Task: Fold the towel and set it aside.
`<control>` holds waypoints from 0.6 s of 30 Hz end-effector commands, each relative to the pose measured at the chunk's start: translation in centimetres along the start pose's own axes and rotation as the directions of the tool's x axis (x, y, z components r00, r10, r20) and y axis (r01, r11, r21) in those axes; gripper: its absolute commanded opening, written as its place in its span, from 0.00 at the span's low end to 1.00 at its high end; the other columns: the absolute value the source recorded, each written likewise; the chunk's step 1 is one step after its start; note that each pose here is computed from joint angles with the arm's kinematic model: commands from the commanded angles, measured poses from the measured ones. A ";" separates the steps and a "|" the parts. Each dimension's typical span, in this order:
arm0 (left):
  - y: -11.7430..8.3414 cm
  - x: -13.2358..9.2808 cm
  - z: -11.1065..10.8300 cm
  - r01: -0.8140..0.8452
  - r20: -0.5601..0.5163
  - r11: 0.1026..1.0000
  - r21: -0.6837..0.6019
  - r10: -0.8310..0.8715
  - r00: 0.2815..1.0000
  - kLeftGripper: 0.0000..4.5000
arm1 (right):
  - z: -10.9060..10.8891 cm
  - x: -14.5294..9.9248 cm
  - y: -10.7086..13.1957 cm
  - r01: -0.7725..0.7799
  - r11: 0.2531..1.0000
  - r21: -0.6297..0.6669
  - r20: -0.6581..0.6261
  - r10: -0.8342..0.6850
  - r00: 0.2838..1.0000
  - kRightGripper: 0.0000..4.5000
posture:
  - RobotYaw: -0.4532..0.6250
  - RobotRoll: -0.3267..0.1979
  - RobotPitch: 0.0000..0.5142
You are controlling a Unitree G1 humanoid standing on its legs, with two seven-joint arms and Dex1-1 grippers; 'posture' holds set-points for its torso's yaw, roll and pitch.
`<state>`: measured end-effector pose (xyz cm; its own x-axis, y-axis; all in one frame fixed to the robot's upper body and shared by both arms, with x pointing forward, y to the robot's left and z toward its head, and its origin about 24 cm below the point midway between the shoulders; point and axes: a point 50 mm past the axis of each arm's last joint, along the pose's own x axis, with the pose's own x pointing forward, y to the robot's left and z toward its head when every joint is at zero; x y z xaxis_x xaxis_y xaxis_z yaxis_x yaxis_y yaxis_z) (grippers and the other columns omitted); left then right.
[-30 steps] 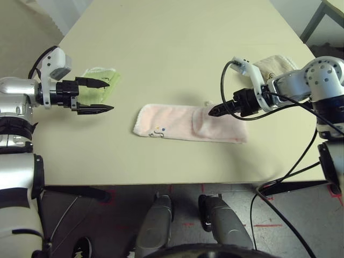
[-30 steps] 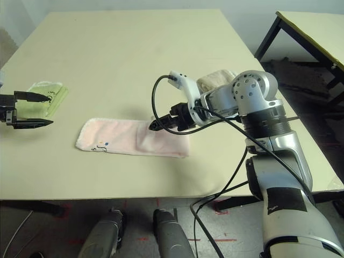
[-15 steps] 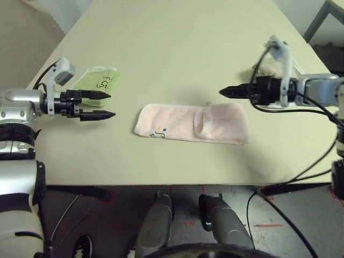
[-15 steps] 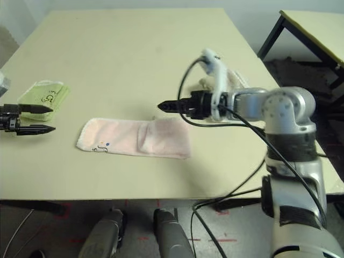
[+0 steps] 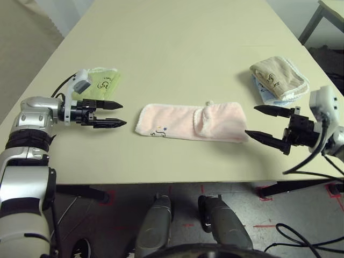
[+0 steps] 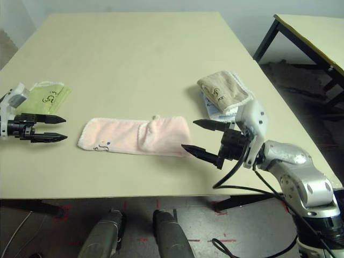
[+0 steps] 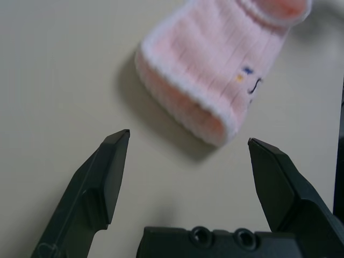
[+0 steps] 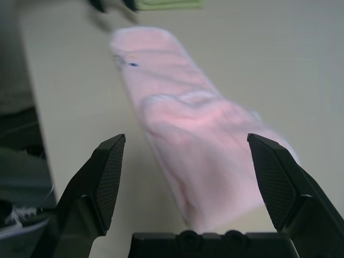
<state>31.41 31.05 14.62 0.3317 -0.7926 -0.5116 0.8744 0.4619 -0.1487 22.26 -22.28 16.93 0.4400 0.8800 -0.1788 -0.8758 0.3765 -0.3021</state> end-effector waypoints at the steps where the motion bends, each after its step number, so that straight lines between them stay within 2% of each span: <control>1: 0.4 0.7 -0.8 -0.039 -0.077 0.986 -0.163 0.027 0.997 1.00 | 0.6 0.3 0.4 -0.023 0.997 -0.072 0.001 0.023 1.000 0.99 | 0.40 0.62 0.33; 3: 0.6 1.2 -0.9 -0.074 -0.092 0.954 -0.291 0.049 0.995 1.00 | 0.6 0.4 0.3 -0.018 0.995 -0.099 -0.009 0.018 1.000 0.99 | 0.40 0.62 0.32; 5: 0.5 1.7 -0.6 -0.038 -0.066 0.925 -0.379 0.014 0.998 1.00 | 0.5 0.5 0.1 0.010 0.993 -0.115 -0.022 -0.012 1.000 0.99 | 0.40 0.62 0.32; 8: 0.5 3.2 0.3 -0.004 0.042 0.834 -0.551 0.032 0.999 1.00 | 0.8 0.5 0.2 0.008 0.988 -0.153 -0.016 -0.011 1.000 0.99 | 0.39 0.62 0.31; 12: -0.2 4.5 -0.2 0.041 0.012 0.760 -0.649 -0.043 0.999 1.00 | 2.0 0.5 -0.4 0.022 0.985 -0.170 0.033 -0.017 0.999 0.99 | 0.37 0.62 0.31; 18: -0.5 6.1 -0.4 0.064 0.000 0.734 -0.676 -0.086 0.996 1.00 | 2.3 0.7 -0.2 -0.001 0.984 -0.176 0.025 0.005 1.000 0.99 | 0.37 0.62 0.31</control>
<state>33.19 26.34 12.64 0.2752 -0.8473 -0.4542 0.4833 0.5304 -0.6965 22.62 -21.27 18.97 0.4514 0.8809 -0.1425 -0.8155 0.3424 -0.4665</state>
